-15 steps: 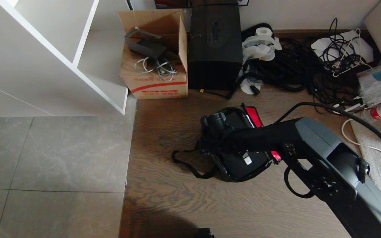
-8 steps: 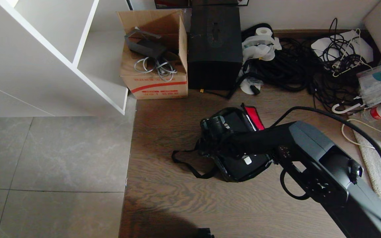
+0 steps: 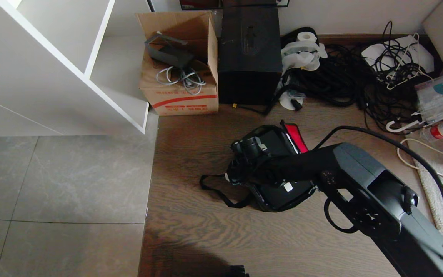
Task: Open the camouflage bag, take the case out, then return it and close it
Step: Close the top of the storage box
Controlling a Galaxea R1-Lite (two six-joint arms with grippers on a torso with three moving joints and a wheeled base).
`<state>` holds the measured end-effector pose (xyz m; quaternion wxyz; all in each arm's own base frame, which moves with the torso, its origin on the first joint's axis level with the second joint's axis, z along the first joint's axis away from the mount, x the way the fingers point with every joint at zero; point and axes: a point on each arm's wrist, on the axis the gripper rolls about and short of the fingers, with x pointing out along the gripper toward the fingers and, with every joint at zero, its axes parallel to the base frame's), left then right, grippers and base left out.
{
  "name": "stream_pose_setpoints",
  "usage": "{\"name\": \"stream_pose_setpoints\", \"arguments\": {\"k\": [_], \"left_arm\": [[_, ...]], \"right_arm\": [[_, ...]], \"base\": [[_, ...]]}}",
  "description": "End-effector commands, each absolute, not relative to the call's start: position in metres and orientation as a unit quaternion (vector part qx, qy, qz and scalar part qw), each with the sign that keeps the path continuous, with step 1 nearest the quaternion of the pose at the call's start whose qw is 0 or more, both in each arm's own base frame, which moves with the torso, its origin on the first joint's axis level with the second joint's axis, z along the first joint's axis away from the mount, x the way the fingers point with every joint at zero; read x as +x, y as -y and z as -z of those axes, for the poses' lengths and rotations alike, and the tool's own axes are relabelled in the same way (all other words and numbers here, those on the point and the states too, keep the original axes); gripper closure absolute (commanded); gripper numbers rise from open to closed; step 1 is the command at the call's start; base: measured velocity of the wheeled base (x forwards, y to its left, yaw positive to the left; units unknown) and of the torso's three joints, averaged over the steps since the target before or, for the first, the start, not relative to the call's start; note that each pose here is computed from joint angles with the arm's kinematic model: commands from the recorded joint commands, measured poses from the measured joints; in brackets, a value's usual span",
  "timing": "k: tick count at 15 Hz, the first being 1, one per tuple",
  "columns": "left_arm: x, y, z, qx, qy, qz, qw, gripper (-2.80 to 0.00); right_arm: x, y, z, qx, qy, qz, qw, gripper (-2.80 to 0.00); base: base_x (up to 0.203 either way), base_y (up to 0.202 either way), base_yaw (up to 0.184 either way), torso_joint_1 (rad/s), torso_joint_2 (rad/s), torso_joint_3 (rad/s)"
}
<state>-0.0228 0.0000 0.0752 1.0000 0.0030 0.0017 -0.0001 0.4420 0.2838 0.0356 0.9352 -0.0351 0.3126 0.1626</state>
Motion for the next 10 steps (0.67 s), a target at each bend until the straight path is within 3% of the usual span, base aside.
{"name": "stream_pose_setpoints", "arguments": {"k": [1, 10], "left_arm": [[-0.0228, 0.0000, -0.0751, 0.003, -0.002, 0.000, 1.000, 0.00], [-0.0228, 0.0000, -0.0752, 0.003, -0.001, 0.000, 1.000, 0.00]], "right_arm": [[0.4442, -0.2814, -0.0345, -0.028, -0.314, -0.172, 0.933, -2.80], [0.4472, -0.2782, -0.0298, 0.001, -0.327, -0.197, 0.924, -2.80]], "base": [[0.000, 0.000, 0.000, 0.000, 0.00, 0.000], [0.000, 0.000, 0.000, 0.000, 0.00, 0.000]]}}
